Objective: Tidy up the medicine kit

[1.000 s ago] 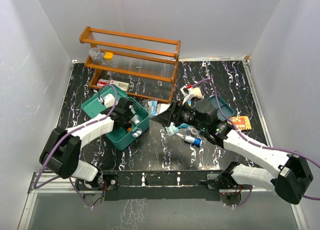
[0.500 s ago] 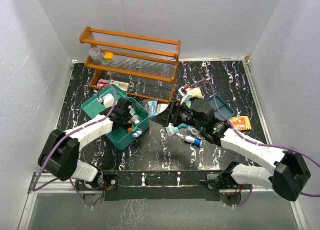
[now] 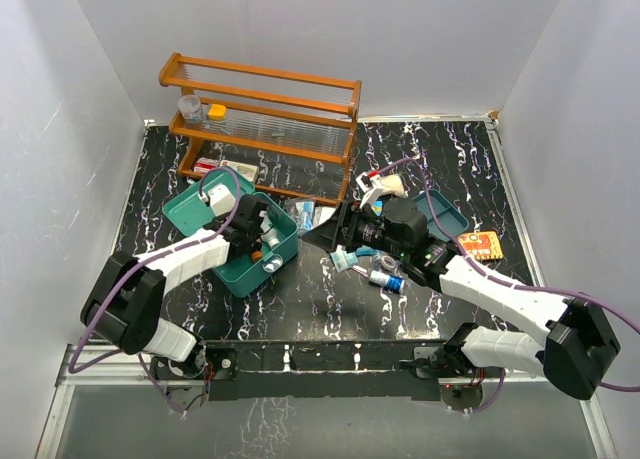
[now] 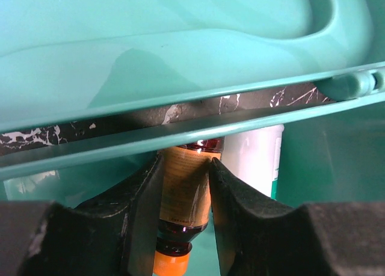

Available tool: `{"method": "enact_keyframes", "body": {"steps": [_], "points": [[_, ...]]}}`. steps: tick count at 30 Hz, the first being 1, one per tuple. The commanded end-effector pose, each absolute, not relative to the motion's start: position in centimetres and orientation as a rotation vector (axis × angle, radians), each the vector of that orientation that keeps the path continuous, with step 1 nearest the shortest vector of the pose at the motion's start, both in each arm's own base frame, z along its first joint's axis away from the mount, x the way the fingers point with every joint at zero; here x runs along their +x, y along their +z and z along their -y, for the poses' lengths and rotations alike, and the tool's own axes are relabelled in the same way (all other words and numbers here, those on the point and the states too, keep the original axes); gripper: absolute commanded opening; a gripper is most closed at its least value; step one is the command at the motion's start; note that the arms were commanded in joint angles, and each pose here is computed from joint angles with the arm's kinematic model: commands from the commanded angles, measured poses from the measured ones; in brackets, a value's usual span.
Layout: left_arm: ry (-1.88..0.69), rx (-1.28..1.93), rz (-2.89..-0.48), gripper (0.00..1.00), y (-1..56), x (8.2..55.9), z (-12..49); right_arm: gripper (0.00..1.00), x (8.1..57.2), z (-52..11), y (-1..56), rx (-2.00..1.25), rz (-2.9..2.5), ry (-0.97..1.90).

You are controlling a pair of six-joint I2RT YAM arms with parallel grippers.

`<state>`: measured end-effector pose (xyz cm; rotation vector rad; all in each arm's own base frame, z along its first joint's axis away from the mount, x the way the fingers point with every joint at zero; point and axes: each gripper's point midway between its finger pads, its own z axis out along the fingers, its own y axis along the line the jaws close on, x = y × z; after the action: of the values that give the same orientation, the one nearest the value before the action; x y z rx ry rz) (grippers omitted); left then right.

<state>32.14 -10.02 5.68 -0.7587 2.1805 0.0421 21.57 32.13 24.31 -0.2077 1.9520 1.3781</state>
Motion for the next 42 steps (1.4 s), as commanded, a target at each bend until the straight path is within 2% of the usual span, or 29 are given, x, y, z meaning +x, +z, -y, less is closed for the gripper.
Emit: {"method": "enact_keyframes", "body": {"steps": [1,12,16,23,27,31,37,42], "points": [[0.106,-0.732,-2.139,0.33,6.2,33.3,9.4,0.67,22.1,-32.7,26.8,-0.213,-1.865,1.412],[-0.095,-0.714,-2.132,0.45,10.0,31.9,10.8,0.67,22.4,-31.8,26.6,-0.162,-1.873,1.364],[-0.093,-0.71,-2.093,0.44,12.2,31.4,10.0,0.67,23.3,-31.0,26.1,-0.088,-1.891,1.307],[-0.21,-0.621,-2.021,0.47,18.1,30.2,10.0,0.67,26.6,-26.3,23.0,0.216,-2.001,0.954],[-0.329,-0.484,-1.941,0.56,22.4,29.2,10.6,0.68,27.8,-21.9,20.9,0.422,-2.035,0.696],[-0.453,-0.245,-1.815,0.67,27.6,27.9,11.9,0.68,28.7,-19.1,19.8,0.479,-2.041,0.568],[-0.664,0.125,-1.679,0.79,33.5,24.8,15.7,0.67,29.9,-18.9,18.0,0.325,-2.132,0.483],[-0.801,0.303,-1.633,0.83,36.3,22.8,18.3,0.59,30.3,-19.5,16.2,0.185,-2.246,0.392]]}}
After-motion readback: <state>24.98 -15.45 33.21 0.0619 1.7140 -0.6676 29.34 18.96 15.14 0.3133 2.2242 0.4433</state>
